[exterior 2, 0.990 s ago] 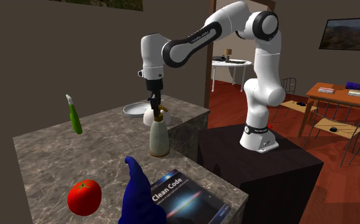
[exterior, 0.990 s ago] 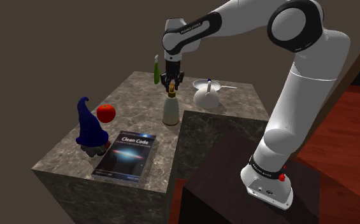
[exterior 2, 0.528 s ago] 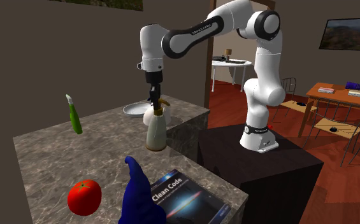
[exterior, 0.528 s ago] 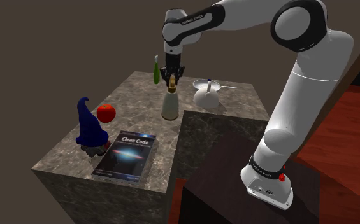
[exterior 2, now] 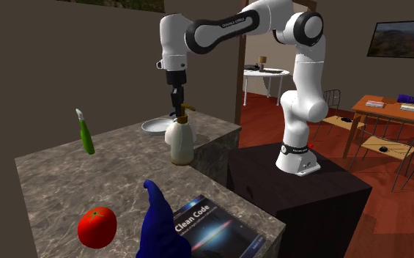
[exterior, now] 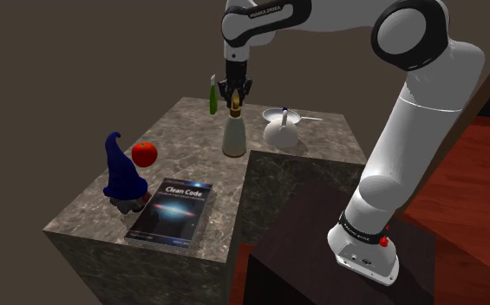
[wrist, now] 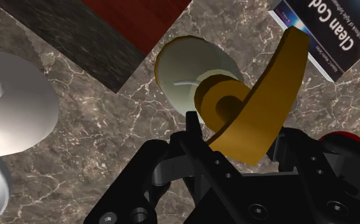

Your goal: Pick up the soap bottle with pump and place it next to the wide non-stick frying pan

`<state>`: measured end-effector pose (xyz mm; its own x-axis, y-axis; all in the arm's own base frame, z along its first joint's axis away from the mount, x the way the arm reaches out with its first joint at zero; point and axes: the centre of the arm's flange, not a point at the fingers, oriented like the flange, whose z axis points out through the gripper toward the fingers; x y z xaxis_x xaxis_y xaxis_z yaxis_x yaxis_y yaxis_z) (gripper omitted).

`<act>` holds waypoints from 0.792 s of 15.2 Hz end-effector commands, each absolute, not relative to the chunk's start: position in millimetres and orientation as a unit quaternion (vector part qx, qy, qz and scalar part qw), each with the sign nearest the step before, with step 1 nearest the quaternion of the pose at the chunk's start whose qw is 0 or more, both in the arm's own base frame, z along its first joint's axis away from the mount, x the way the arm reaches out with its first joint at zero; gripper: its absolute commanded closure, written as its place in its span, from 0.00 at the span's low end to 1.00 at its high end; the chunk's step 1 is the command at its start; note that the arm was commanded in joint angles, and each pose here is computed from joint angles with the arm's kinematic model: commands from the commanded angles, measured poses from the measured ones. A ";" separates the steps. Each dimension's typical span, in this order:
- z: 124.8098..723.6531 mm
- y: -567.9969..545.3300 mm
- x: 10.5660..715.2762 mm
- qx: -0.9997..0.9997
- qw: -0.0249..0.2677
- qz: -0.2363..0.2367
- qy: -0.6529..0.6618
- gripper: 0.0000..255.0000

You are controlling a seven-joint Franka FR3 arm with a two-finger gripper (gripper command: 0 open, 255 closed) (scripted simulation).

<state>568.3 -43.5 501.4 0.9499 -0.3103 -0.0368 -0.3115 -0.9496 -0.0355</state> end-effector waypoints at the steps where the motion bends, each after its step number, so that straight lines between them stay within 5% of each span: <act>1: 512.7 -42.0 567.5 -0.987 0.020 0.015 0.157 1.00; 12: 570.8 -42.0 567.5 -0.987 0.020 0.015 0.157 1.00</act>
<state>567.4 -42.1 564.9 0.9499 -0.3103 -0.0369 -0.3116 -0.9496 -0.0355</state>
